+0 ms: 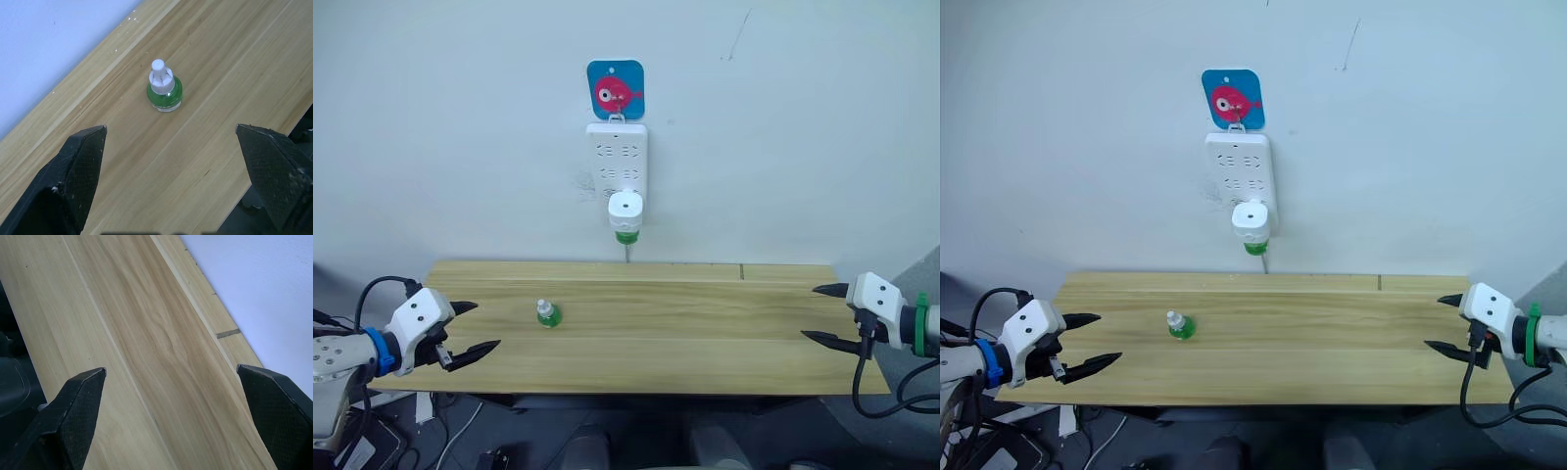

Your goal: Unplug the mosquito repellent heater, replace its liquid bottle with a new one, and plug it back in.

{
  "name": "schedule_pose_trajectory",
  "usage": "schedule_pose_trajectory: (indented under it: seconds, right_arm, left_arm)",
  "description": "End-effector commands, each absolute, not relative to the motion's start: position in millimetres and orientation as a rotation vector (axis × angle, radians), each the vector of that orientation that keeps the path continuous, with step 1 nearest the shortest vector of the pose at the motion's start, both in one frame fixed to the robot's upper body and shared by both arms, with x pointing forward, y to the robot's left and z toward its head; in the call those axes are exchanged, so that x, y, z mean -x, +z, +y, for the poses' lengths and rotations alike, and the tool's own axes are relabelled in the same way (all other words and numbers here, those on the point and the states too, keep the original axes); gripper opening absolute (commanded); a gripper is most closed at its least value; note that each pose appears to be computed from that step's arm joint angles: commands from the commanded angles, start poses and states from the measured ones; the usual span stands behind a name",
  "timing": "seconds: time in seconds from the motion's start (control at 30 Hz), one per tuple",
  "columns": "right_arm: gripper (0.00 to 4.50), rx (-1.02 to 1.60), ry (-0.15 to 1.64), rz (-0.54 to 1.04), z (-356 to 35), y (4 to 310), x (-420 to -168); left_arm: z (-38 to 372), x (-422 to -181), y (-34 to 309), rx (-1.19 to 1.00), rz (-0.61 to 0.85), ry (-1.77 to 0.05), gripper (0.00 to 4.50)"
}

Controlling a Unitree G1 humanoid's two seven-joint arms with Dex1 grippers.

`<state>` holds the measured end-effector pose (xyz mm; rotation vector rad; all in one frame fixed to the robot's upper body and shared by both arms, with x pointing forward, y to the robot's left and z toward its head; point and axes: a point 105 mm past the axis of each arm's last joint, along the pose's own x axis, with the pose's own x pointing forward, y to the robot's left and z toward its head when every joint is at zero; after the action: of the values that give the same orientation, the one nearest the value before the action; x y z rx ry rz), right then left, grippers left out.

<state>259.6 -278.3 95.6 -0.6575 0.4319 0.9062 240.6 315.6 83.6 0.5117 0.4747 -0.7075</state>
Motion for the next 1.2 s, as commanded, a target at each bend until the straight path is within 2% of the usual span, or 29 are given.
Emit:
schedule_pose_trajectory:
  seconds: [0.03, 0.77, 1.0, 1.2]
  right_arm:
    - [4.47, 0.695, 0.912, 0.402, -277, 105, -264]
    - [4.47, 0.695, 0.934, 0.402, -273, 103, -264]
    - [4.47, 0.683, 0.935, 0.359, -264, 105, -265]
    - [4.47, 0.617, 0.968, 0.192, -219, 132, -266]
  left_arm:
    - [318, -243, 93, -0.535, 0.446, -0.699, 4.5]
    - [326, -246, 102, -0.457, 0.442, -0.686, 4.5]
    - [322, -256, 116, -0.455, 0.331, -0.667, 4.5]
    - [281, -276, 137, -0.35, 0.186, -0.701, 4.5]
